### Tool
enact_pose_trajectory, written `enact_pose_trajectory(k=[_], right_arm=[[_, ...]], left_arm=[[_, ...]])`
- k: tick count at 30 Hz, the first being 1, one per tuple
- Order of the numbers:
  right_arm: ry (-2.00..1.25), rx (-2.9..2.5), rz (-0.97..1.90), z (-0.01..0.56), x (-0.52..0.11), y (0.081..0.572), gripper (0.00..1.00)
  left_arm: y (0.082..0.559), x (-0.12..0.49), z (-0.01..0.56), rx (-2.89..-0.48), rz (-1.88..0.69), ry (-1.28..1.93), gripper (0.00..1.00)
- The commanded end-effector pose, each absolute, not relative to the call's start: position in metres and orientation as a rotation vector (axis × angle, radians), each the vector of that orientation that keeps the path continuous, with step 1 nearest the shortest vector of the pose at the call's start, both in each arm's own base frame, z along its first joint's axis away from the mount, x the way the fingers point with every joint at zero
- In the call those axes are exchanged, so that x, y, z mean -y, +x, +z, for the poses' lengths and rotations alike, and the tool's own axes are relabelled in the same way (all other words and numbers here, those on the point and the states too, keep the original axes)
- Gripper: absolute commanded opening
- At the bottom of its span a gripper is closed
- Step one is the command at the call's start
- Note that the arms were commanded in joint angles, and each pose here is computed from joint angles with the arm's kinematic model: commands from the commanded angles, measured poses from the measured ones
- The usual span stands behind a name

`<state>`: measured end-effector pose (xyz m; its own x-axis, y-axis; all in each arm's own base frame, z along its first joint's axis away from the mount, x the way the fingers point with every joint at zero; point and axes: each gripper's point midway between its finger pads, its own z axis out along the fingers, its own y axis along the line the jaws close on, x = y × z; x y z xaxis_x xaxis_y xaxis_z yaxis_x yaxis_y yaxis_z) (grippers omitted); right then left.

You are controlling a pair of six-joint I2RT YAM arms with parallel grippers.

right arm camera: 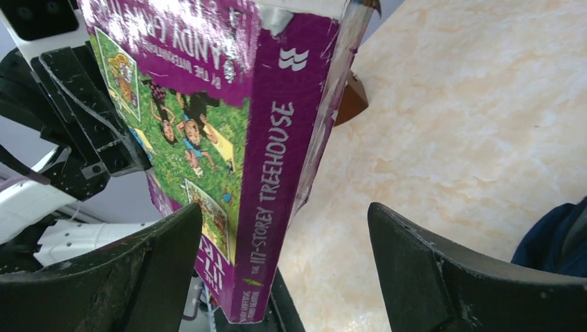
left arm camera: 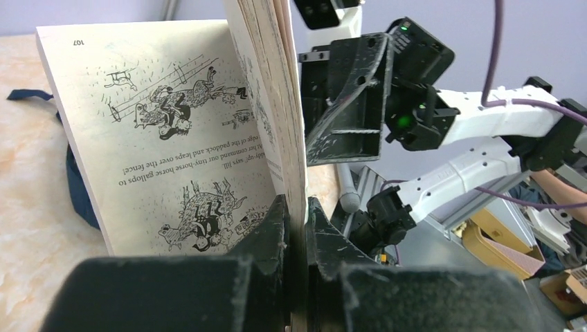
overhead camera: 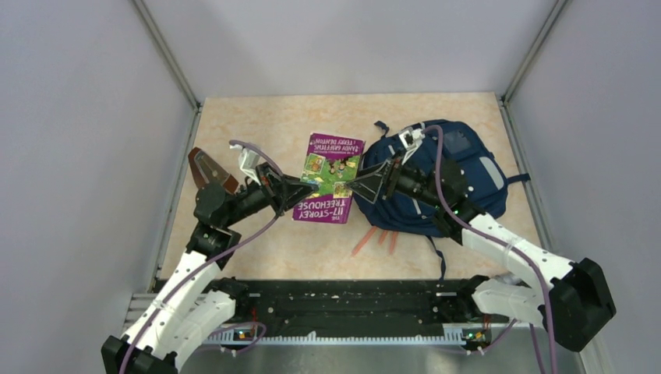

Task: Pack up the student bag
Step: Pick up the book from the center of the board.

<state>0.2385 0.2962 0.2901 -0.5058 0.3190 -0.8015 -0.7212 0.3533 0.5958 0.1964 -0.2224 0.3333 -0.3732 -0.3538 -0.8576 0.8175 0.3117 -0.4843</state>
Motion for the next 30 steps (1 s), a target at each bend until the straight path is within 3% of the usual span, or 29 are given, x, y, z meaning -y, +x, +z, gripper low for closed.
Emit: enact_pose_trajectory(k=[1, 7, 10, 14, 17, 18, 20, 22, 24, 30], right_arm=[[-0.486, -1.503, 1.423, 0.325, -0.311, 0.223, 0.87], [-0.529, -1.458, 1.441, 0.337, -0.317, 0.217, 0.87], [-0.517, -1.439, 1.46, 0.342, -0.317, 0.217, 0.82], [-0.48, -1.438, 1.446, 0.344, -0.315, 0.221, 0.54], [-0.449, -1.443, 1.4, 0.345, -0.31, 0.226, 0.21], [-0.432, -1.445, 1.372, 0.346, -0.306, 0.228, 0.13], [-0.411, -1.45, 1.302, 0.348, -0.297, 0.232, 0.01], [-0.398, -1.451, 1.237, 0.349, -0.287, 0.234, 0.0], [-0.398, -1.447, 1.188, 0.352, -0.28, 0.234, 0.0], [-0.463, -1.409, 1.166, 0.361, -0.274, 0.221, 0.0]], left_arm=[[0.177, 0.224, 0.378, -1.231, -1.312, 0.577, 0.0], [0.171, 0.23, 0.383, -1.2, -1.322, 0.612, 0.0], [0.173, 0.235, 0.38, -1.212, -1.331, 0.621, 0.0], [0.174, 0.241, 0.373, -1.235, -1.349, 0.629, 0.0], [0.181, 0.239, 0.364, -1.295, -1.306, 0.612, 0.01], [0.186, 0.236, 0.359, -1.338, -1.261, 0.589, 0.09], [0.199, 0.223, 0.349, -1.416, -1.138, 0.513, 0.36], [0.216, 0.204, 0.341, -1.476, -1.016, 0.378, 0.59], [0.229, 0.187, 0.333, -1.519, -0.906, 0.283, 0.76], [0.21, 0.214, 0.324, -1.554, -1.074, 0.431, 0.93]])
